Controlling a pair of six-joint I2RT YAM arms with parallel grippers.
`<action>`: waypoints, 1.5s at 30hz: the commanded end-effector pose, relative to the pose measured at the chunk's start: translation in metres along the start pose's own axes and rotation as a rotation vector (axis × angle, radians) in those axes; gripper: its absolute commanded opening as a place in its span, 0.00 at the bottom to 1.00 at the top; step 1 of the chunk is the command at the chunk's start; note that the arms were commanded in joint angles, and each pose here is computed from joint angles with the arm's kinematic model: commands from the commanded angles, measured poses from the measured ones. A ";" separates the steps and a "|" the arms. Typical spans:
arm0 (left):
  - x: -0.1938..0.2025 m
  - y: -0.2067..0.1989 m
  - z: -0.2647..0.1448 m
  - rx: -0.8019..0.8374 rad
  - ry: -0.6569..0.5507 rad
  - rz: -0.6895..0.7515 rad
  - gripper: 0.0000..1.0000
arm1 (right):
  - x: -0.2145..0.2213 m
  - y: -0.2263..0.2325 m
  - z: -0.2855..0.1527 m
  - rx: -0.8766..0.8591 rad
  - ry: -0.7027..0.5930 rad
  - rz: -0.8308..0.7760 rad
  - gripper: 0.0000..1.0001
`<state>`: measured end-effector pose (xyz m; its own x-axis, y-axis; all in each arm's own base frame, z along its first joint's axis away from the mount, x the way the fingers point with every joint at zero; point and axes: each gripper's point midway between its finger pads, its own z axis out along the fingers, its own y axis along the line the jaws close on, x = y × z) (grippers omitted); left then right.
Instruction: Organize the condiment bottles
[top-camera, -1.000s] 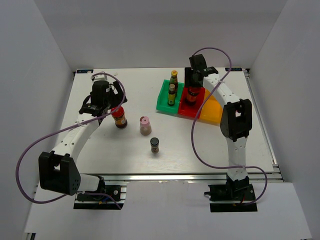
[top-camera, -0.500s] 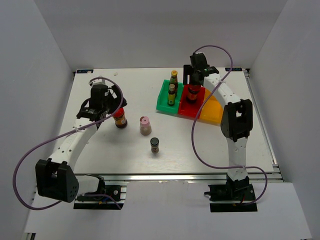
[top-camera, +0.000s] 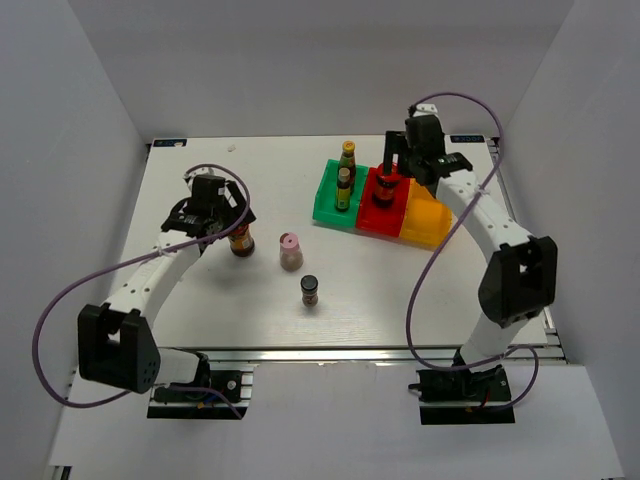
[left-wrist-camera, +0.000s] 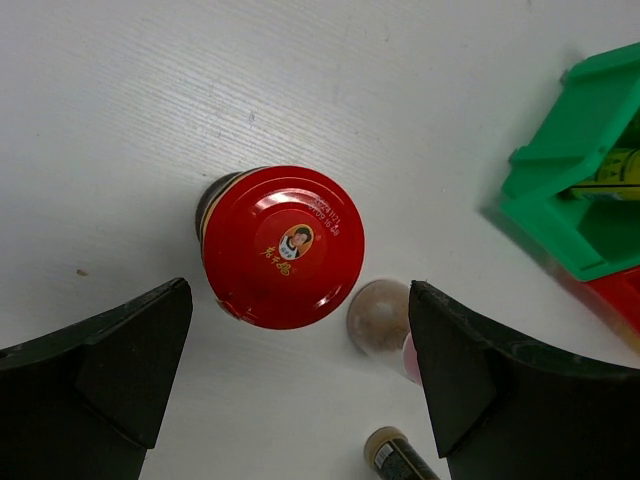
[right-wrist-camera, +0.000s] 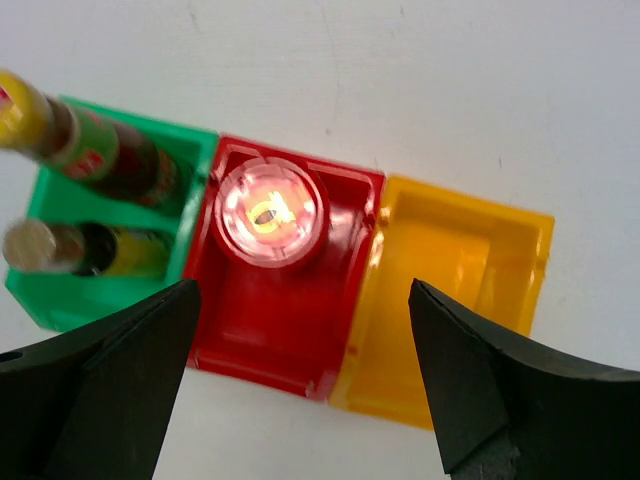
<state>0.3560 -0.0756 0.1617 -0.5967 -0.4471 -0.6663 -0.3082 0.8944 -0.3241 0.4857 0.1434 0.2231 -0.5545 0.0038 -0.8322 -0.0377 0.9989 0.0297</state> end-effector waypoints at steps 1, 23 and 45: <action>0.000 -0.001 0.008 -0.030 0.013 0.023 0.98 | 0.021 -0.016 -0.013 0.050 -0.010 0.035 0.90; -0.003 0.002 0.037 -0.143 0.025 0.059 0.86 | 0.068 -0.075 -0.109 0.194 -0.108 0.178 0.89; -0.081 -0.094 -0.024 0.165 -0.186 0.127 0.24 | 0.082 -0.097 -0.123 0.285 -0.144 0.184 0.89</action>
<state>0.3916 -0.1048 0.1683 -0.6632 -0.2994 -0.6860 -0.2356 0.9534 -0.1883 0.3407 0.0457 0.2110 -0.4551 0.1554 -0.8768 0.2690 0.9627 0.0310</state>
